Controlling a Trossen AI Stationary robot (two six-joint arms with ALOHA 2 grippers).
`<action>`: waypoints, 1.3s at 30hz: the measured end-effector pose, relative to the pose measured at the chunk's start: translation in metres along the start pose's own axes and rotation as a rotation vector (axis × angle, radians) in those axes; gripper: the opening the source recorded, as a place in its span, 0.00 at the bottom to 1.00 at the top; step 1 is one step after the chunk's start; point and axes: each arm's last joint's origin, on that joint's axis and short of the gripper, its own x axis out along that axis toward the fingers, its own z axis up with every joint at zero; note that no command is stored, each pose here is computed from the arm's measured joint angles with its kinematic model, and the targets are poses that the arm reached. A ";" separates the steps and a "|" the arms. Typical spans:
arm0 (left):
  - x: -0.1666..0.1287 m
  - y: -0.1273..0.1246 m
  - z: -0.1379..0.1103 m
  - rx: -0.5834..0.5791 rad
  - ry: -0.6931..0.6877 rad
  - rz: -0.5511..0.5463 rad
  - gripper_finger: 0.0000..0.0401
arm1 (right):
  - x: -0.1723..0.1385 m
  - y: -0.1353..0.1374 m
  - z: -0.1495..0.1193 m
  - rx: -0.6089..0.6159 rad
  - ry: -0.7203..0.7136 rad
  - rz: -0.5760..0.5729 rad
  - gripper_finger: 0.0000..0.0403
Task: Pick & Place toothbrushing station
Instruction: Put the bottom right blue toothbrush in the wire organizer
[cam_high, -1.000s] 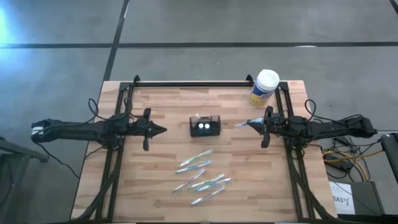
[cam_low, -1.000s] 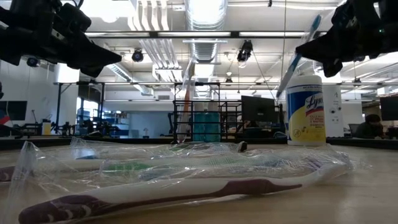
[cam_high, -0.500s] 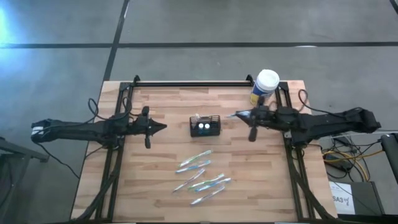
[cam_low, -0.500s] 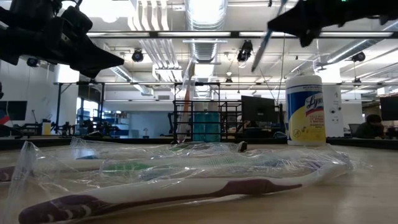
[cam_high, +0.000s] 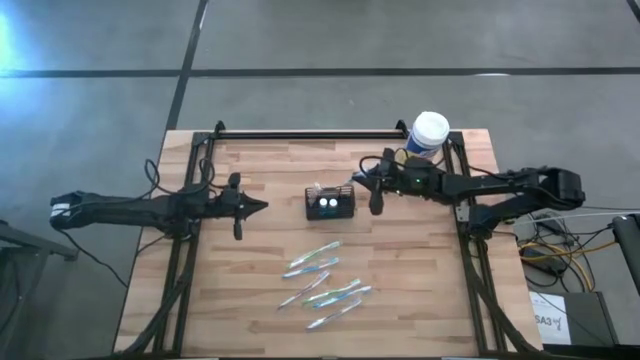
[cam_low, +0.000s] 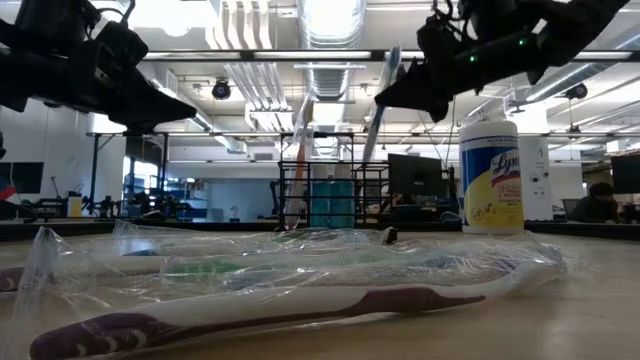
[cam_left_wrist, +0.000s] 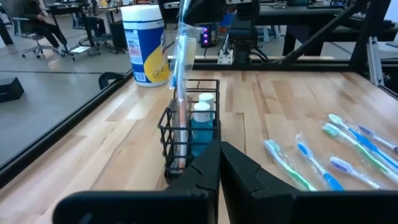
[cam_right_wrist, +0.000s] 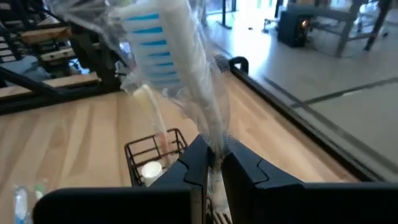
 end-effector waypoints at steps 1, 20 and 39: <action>0.000 0.000 0.000 0.002 0.002 0.000 0.03 | 0.001 0.000 -0.001 0.007 0.001 0.009 0.06; 0.000 0.000 0.000 0.002 0.002 0.003 0.03 | -0.012 0.001 0.018 -0.002 0.019 0.030 0.06; 0.000 0.000 0.000 -0.001 0.002 0.003 0.03 | 0.030 -0.001 -0.028 0.051 0.186 0.000 0.06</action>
